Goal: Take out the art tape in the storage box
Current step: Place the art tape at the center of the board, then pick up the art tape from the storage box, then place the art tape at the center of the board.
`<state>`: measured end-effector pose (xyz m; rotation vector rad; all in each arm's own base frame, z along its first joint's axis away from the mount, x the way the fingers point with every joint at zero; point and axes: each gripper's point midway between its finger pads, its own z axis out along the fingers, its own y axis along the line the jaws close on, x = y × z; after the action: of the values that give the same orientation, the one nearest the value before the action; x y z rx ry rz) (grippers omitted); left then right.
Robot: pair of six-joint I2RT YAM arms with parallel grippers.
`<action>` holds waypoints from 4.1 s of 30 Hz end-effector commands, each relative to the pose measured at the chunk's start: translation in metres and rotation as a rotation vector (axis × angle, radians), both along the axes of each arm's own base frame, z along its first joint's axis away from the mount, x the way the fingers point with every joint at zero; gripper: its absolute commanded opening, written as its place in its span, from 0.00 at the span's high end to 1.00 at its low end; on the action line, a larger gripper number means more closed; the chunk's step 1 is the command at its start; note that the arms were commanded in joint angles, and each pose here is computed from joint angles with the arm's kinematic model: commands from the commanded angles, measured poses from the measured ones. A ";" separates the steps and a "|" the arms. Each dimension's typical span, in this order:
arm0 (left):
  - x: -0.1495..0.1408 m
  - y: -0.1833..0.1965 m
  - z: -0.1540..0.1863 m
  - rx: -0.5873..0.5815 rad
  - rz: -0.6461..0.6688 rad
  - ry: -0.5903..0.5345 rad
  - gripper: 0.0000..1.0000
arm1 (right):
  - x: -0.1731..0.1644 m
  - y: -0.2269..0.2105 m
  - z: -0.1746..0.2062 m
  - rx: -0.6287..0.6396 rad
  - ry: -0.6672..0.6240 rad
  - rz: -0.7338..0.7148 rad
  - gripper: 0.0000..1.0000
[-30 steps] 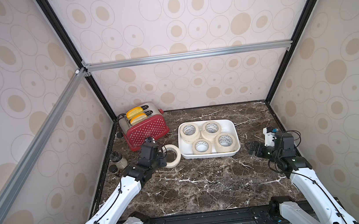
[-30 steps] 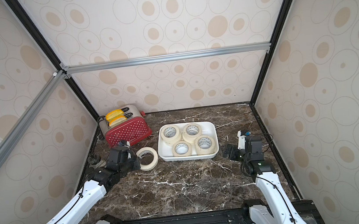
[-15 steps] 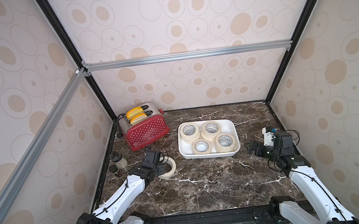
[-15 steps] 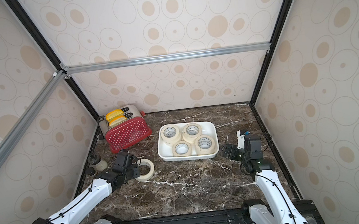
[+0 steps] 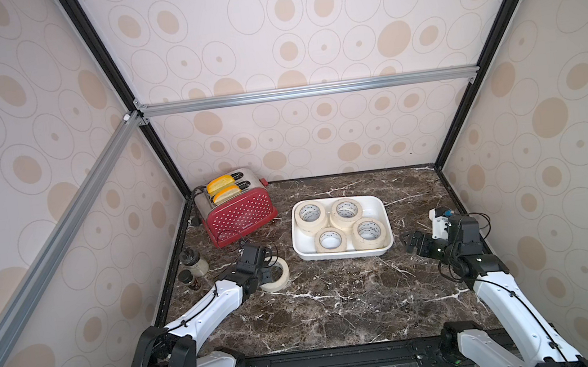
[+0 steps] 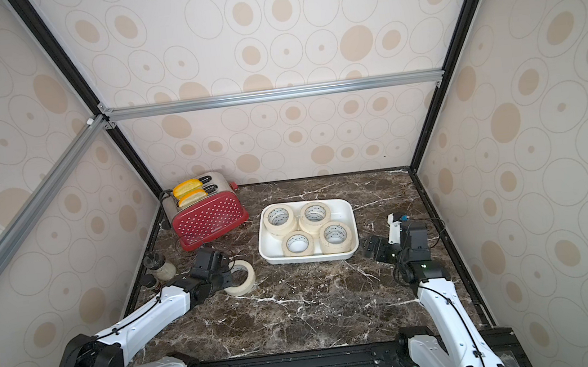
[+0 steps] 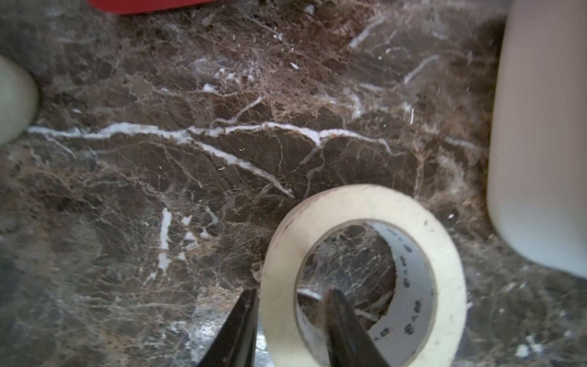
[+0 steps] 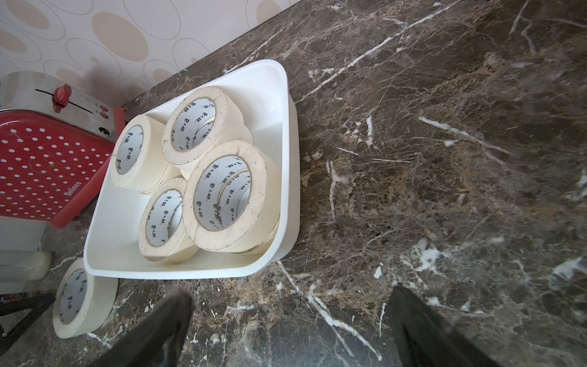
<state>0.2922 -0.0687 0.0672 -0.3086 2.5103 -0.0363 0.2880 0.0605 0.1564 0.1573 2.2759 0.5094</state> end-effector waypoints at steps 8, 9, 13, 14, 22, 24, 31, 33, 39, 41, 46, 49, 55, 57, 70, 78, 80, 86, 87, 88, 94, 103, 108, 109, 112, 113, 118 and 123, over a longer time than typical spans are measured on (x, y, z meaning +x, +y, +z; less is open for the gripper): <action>0.026 -0.024 0.049 -0.116 -0.062 -0.127 0.30 | 0.004 0.004 0.018 0.013 -0.041 0.018 0.00; 0.029 -0.030 0.056 -0.139 -0.081 -0.150 0.26 | 0.004 0.005 0.019 0.015 -0.041 0.019 0.00; 0.040 -0.050 0.082 -0.187 -0.146 -0.203 0.20 | 0.004 0.006 0.017 0.027 -0.032 0.020 0.00; 0.042 -0.056 0.086 -0.190 -0.163 -0.209 0.19 | 0.004 0.006 0.017 0.031 -0.030 0.021 0.00; 0.053 -0.127 0.106 -0.242 -0.335 -0.195 0.14 | 0.003 0.010 0.008 0.050 -0.002 0.028 0.00; 0.057 -0.139 0.101 -0.237 -0.367 -0.169 0.14 | 0.002 0.010 0.008 0.054 0.002 0.030 0.00; 0.069 -0.168 0.083 -0.173 -0.449 -0.083 0.12 | 0.000 0.011 0.003 0.060 0.013 0.033 0.00; 0.070 -0.173 0.078 -0.128 -0.472 -0.052 0.11 | 0.000 0.011 0.002 0.062 0.014 0.031 0.00; 0.074 -0.186 0.058 -0.052 -0.519 0.013 0.10 | 0.000 0.011 0.002 0.065 0.011 0.029 0.00; 0.076 -0.189 0.051 -0.029 -0.531 0.035 0.11 | 0.000 0.012 0.001 0.065 0.011 0.030 0.00; 0.080 -0.201 0.037 0.004 -0.558 0.065 0.13 | 0.000 0.012 -0.001 0.067 0.017 0.032 0.00; 0.086 -0.203 0.027 0.027 -0.561 0.087 0.15 | 0.001 0.013 -0.003 0.074 0.021 0.032 0.00; 0.093 -0.212 0.008 0.036 -0.572 0.129 0.21 | 0.002 0.017 -0.004 0.100 0.032 0.037 0.00; 0.096 -0.215 0.003 0.040 -0.572 0.137 0.23 | 0.002 0.016 -0.004 0.100 0.033 0.037 0.00; 0.104 -0.220 -0.015 0.044 -0.554 0.163 0.64 | 0.001 0.016 -0.003 0.106 0.031 0.027 0.00; 0.102 -0.224 -0.012 -0.004 -0.544 0.146 0.80 | 0.001 0.014 0.000 0.101 0.027 0.017 0.00; 0.101 -0.225 -0.008 -0.018 -0.544 0.136 0.80 | 0.001 0.014 0.001 0.099 0.026 0.018 0.00; 0.100 -0.224 0.019 -0.052 -0.539 0.072 0.81 | 0.001 0.014 0.002 0.096 0.025 0.017 0.00; 0.100 -0.224 0.025 -0.058 -0.538 0.058 0.81 | 0.001 0.013 0.003 0.095 0.025 0.016 0.00; 0.100 -0.225 0.031 -0.068 -0.537 0.042 0.81 | 0.001 0.013 0.003 0.095 0.025 0.016 0.00; 0.097 -0.219 0.071 -0.100 -0.526 -0.053 0.84 | 0.000 0.013 0.004 0.090 0.024 0.015 0.00; 0.077 -0.198 0.121 -0.112 -0.524 -0.157 0.85 | -0.001 0.012 0.006 0.085 0.018 0.016 0.00; 0.057 -0.174 0.131 -0.080 -0.507 -0.185 0.85 | 0.000 0.011 0.006 0.077 0.014 0.014 0.00; 0.053 -0.169 0.131 -0.072 -0.502 -0.187 0.86 | 0.000 0.011 0.006 0.075 0.013 0.014 0.00; 0.041 -0.155 0.129 -0.056 -0.486 -0.186 0.86 | 0.001 0.012 0.005 0.074 0.017 0.018 0.00; 0.037 -0.151 0.128 -0.055 -0.482 -0.185 0.86 | 0.002 0.012 0.005 0.074 0.018 0.017 0.00; 0.016 -0.136 0.116 -0.055 -0.470 -0.148 0.86 | 0.004 0.011 0.004 0.071 0.022 0.017 0.00; -0.005 -0.127 0.105 -0.077 -0.485 -0.106 0.86 | 0.005 0.009 0.003 0.061 0.018 0.008 0.00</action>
<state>0.2948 -0.1946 0.1612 0.2809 2.4428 -0.2785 0.2890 0.0706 0.1527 0.2042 2.2983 0.6058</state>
